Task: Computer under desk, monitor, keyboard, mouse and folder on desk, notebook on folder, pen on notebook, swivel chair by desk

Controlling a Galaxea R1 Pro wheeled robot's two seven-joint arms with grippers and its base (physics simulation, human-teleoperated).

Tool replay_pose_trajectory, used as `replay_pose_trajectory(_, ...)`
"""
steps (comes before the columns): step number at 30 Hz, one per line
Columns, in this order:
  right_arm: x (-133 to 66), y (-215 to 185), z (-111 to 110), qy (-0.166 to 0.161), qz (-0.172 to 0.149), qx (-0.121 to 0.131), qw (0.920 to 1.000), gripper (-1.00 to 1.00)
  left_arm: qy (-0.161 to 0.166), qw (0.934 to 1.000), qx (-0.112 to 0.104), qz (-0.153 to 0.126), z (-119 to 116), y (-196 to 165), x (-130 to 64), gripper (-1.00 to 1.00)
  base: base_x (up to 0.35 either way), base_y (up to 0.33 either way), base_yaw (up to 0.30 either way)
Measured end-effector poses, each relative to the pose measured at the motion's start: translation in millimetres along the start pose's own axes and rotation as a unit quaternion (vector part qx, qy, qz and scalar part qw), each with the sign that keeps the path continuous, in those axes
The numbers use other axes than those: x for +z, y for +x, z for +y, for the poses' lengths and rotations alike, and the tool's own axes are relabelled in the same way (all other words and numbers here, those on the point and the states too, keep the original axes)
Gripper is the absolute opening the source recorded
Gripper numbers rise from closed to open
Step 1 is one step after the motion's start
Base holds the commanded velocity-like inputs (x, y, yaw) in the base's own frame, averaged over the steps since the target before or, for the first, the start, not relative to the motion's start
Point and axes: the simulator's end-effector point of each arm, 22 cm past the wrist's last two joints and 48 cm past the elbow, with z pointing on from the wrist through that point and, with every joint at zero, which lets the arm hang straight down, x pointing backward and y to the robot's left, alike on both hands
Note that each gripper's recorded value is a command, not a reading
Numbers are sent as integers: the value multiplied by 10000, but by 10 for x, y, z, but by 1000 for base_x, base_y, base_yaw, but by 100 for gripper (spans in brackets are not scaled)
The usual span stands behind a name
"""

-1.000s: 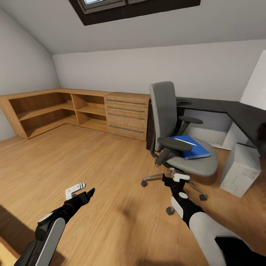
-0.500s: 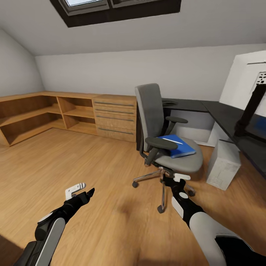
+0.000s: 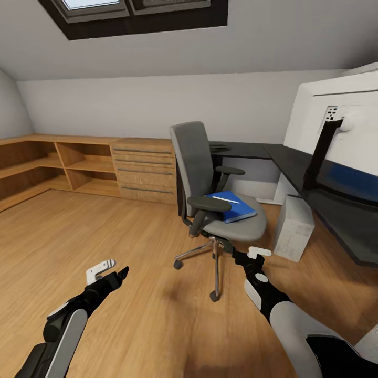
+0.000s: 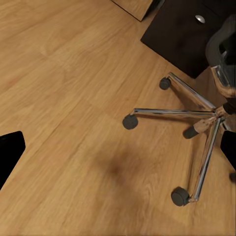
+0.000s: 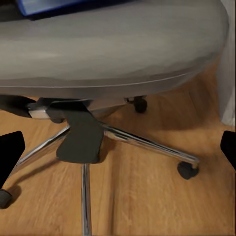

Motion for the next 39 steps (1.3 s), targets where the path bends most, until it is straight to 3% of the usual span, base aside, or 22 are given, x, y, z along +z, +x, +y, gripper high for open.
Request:
replay_pose_trajectory(26, -38, -159, -11, 4, -119, 25, 9999, 100, 40, 9999, -11, -116, -36, -105, -64, 100, 0, 0, -248)
replay_pose_trajectory(39, -44, -179, 8, -14, -136, 25, 9999, 100, 45, 9999, -11, -128, -40, -116, -72, 100, 0, 0, -42)
